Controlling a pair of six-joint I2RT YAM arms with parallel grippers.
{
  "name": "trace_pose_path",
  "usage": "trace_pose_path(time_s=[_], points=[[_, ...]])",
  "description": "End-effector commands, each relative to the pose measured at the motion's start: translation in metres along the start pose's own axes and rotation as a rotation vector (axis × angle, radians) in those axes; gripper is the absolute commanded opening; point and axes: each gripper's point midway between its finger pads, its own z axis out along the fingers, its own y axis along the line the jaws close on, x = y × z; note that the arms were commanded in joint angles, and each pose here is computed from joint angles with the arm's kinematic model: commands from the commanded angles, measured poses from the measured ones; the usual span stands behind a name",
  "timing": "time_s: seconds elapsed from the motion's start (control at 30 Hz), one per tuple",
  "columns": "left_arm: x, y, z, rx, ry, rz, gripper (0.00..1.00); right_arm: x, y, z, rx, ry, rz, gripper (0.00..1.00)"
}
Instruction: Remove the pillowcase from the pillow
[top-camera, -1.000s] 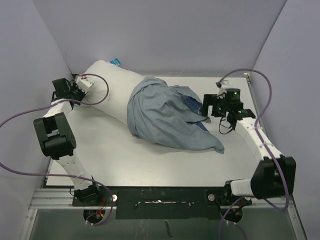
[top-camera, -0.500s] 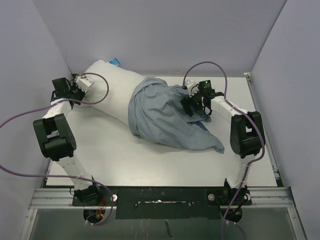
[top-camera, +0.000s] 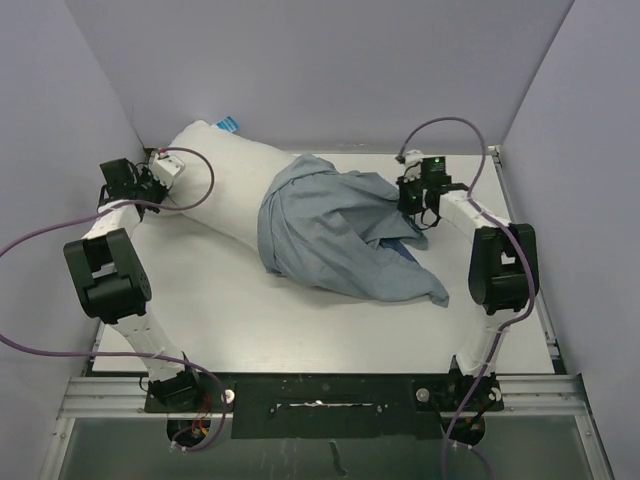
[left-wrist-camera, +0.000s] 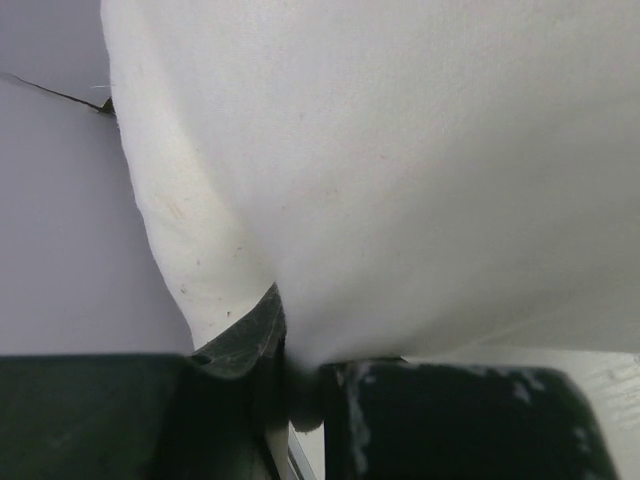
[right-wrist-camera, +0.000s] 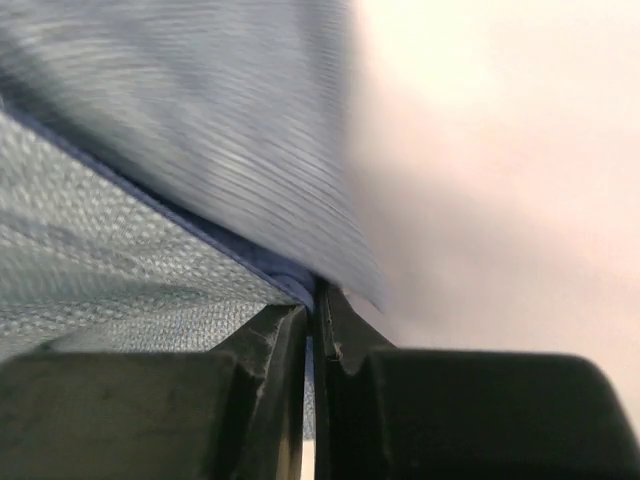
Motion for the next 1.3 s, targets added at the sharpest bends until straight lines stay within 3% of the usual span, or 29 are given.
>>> trace_pose_path(time_s=[0.0,0.17,0.27,0.33,0.4,0.53,0.67,0.77,0.83,0.97,1.13,1.2,1.27], points=[[-0.020,0.041,-0.035,-0.111,-0.062,-0.001,0.00,-0.030,-0.086,-0.061,0.212,-0.192,0.362,0.00],[-0.015,0.048,-0.039,-0.125,-0.058,-0.007,0.00,0.000,-0.145,-0.101,0.385,-0.231,0.646,0.00],[-0.013,0.049,-0.040,-0.128,-0.057,-0.012,0.00,0.016,-0.162,-0.116,0.449,-0.228,0.719,0.00],[-0.013,0.049,-0.041,-0.125,-0.059,-0.015,0.00,0.013,-0.162,-0.123,0.459,-0.242,0.691,0.23],[-0.014,0.047,-0.042,-0.125,-0.062,-0.023,0.00,-0.004,-0.146,-0.132,0.450,-0.261,0.543,0.51],[-0.018,0.043,-0.041,-0.109,-0.070,-0.055,0.00,-0.056,-0.050,-0.149,0.303,-0.403,0.121,0.74],[-0.023,0.041,-0.039,-0.096,-0.071,-0.061,0.00,-0.054,0.085,-0.153,-0.059,-0.449,-0.131,0.76],[-0.030,0.039,-0.038,-0.088,-0.079,-0.080,0.00,-0.019,0.190,-0.147,-0.282,-0.401,-0.371,0.78],[-0.035,0.038,-0.038,-0.086,-0.084,-0.079,0.00,0.012,0.236,-0.138,-0.337,-0.331,-0.515,0.80],[-0.043,0.038,-0.039,-0.085,-0.094,-0.078,0.00,0.053,0.263,-0.107,-0.320,-0.184,-0.631,0.82],[-0.050,0.038,-0.041,-0.087,-0.100,-0.071,0.00,0.053,0.270,-0.074,-0.280,-0.136,-0.667,0.80],[-0.052,0.039,-0.043,-0.089,-0.101,-0.071,0.00,0.047,0.259,-0.057,-0.187,-0.113,-0.659,0.76],[-0.054,0.039,-0.045,-0.090,-0.103,-0.074,0.00,0.039,0.242,-0.042,-0.059,-0.070,-0.625,0.65]])
